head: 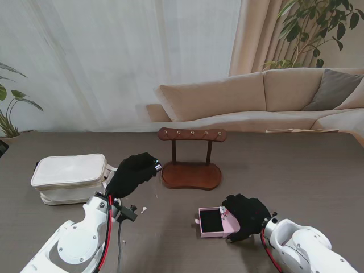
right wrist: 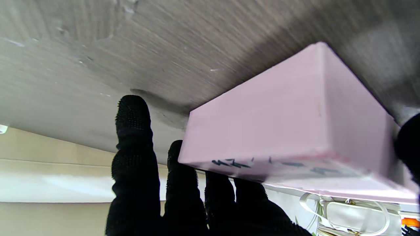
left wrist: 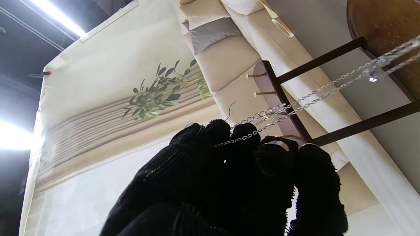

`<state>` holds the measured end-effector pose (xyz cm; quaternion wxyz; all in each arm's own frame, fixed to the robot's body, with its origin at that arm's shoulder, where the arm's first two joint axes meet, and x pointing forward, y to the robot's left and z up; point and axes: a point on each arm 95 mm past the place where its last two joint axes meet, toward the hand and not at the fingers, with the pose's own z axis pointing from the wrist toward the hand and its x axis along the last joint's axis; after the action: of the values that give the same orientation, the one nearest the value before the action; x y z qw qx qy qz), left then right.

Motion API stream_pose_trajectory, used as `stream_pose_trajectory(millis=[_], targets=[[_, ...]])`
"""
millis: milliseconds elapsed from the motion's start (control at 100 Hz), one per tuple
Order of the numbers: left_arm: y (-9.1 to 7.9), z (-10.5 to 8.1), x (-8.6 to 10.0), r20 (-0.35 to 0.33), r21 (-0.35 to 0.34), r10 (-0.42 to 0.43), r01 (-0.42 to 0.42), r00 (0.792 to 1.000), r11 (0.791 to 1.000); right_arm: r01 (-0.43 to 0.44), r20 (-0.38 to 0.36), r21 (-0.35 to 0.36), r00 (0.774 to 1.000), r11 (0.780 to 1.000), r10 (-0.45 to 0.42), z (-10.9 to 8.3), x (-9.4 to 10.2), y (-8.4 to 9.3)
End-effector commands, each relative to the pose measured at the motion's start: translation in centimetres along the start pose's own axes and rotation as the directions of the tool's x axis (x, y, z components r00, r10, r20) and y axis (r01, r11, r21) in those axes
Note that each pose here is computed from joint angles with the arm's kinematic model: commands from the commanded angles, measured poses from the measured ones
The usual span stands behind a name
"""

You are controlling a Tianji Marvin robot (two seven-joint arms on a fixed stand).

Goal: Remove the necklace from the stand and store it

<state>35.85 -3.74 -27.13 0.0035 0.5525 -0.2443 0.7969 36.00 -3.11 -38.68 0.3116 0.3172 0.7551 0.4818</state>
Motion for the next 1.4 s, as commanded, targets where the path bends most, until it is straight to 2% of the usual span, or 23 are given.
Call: stream_pose_trajectory(millis=[0, 270, 560, 920, 1180, 1390], targets=[[0.2, 0.0, 0.2, -0.005, -0.019, -0.003, 0.003, 1.0, 1.0, 0.01, -0.002, 0.021, 1.0, 1.0, -0.01, 0.0, 0.2, -0.7], [0.2, -0.1, 0.2, -0.008, -0.019, -0.003, 0.003, 1.0, 1.0, 0.027, -0.008, 0.02, 1.0, 0.999, -0.027, 0.7, 0.6, -1.7], [0.2, -0.1, 0.3, -0.007, -0.016, -0.006, 0.006, 1.0, 1.0, 0.045, -0.019, -0.048, 0.999, 0.998, -0.045, 0.1, 1.5, -1.8], [0.2, -0.2, 0.3, -0.005, -0.016, -0.009, 0.009, 1.0, 1.0, 0.039, -0.046, -0.109, 0.998, 0.993, -0.044, 0.9, 2.3, -2.8], [0.2, -0.2, 0.4, -0.001, -0.014, -0.013, 0.013, 1.0, 1.0, -0.009, -0.071, -0.151, 0.997, 0.988, -0.002, 1.1, 2.5, -2.0], [0.3, 0.0, 0.3, -0.003, -0.017, -0.014, 0.014, 1.0, 1.0, -0.053, -0.066, -0.202, 0.997, 0.978, 0.04, 1.0, 2.1, 0.1]])
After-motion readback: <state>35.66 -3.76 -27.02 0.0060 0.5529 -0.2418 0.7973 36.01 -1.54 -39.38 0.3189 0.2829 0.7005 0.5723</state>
